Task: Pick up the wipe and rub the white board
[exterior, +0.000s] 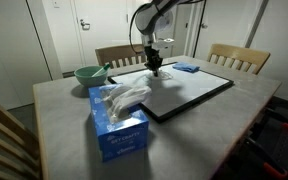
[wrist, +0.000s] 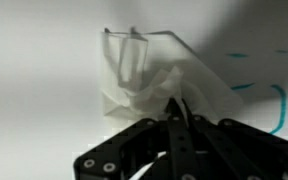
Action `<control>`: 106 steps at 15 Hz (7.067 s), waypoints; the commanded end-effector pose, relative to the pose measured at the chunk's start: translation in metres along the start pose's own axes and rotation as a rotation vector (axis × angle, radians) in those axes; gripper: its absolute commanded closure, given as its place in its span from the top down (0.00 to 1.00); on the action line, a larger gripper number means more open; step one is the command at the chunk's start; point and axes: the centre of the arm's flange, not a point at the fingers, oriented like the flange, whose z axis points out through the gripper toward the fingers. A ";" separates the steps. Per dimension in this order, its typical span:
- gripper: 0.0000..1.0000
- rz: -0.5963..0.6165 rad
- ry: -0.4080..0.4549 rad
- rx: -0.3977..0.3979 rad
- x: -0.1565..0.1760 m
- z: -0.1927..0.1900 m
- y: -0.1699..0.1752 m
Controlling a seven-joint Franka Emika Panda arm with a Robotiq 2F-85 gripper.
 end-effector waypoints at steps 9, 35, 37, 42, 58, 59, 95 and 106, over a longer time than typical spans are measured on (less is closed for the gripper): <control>0.00 -0.168 -0.053 0.238 -0.007 0.028 -0.053; 0.00 -0.180 -0.105 0.195 -0.020 0.055 -0.024; 0.00 -0.121 -0.094 0.174 -0.019 0.056 -0.004; 0.00 -0.002 -0.056 0.116 -0.012 0.056 0.033; 0.00 -0.029 0.007 0.267 0.038 0.033 -0.046; 0.00 -0.059 0.002 0.274 0.038 0.033 -0.055; 0.00 -0.136 0.094 0.165 0.016 0.006 -0.040; 0.00 -0.103 0.021 0.260 0.046 0.061 -0.048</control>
